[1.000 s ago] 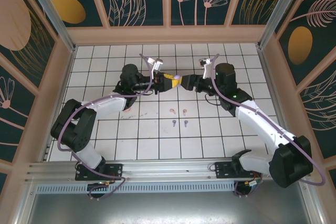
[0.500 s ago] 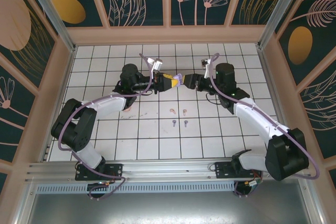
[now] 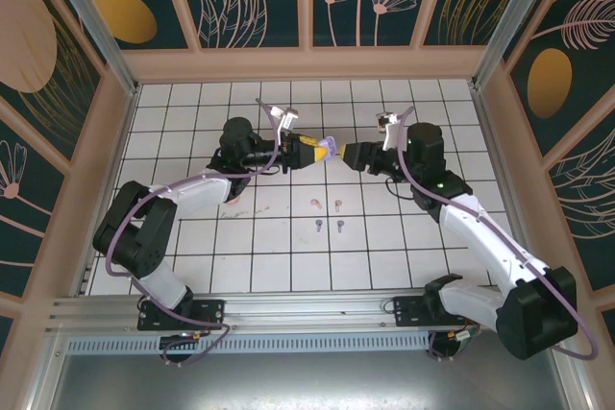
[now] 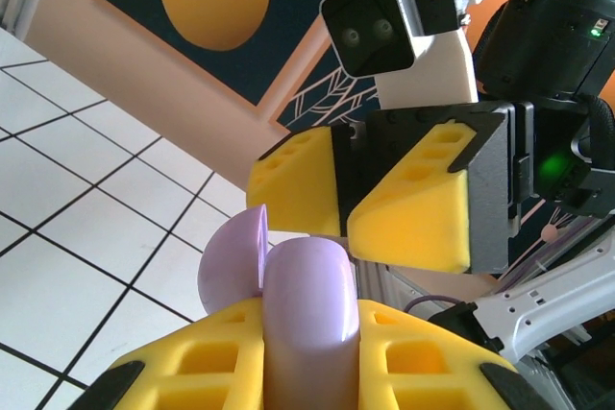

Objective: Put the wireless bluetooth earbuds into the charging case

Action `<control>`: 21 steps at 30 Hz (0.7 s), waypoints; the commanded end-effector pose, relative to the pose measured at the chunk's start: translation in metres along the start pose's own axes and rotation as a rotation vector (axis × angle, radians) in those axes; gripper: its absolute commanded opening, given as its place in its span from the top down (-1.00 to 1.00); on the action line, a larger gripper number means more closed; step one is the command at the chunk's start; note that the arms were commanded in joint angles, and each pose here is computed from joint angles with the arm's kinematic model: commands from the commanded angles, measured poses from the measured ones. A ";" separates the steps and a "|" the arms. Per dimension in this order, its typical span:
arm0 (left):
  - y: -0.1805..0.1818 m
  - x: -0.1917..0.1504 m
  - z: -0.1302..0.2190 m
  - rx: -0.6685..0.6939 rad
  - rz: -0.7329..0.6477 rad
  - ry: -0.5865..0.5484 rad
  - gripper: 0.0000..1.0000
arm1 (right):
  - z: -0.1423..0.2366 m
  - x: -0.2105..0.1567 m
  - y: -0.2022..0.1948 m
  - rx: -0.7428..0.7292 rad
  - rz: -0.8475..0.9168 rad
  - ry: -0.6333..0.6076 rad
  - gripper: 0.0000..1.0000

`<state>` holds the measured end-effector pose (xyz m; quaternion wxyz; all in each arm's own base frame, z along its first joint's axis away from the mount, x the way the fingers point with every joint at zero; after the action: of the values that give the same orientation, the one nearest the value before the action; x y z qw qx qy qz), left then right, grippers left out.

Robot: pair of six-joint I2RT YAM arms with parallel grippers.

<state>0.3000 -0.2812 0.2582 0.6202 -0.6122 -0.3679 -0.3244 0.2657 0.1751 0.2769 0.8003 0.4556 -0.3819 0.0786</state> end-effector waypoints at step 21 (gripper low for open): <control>-0.019 0.019 -0.003 -0.062 -0.062 -0.015 1.00 | -0.030 0.006 0.003 0.019 0.046 0.066 0.03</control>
<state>0.2987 -0.2810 0.2643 0.6142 -0.6139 -0.3707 -0.3293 0.2799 0.1939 0.2627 0.8169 0.4486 -0.3489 0.0983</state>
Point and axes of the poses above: each hand's point on the last joint's axis, 136 mm out from that joint toward the fingers, its own z axis back along the fingers, its own y axis along the line the jaws close on, x = y × z, the point moved 6 cm from there along z, back along the fingers, and after that the axes turned 5 degrees about -z, right-handed, at the moved point
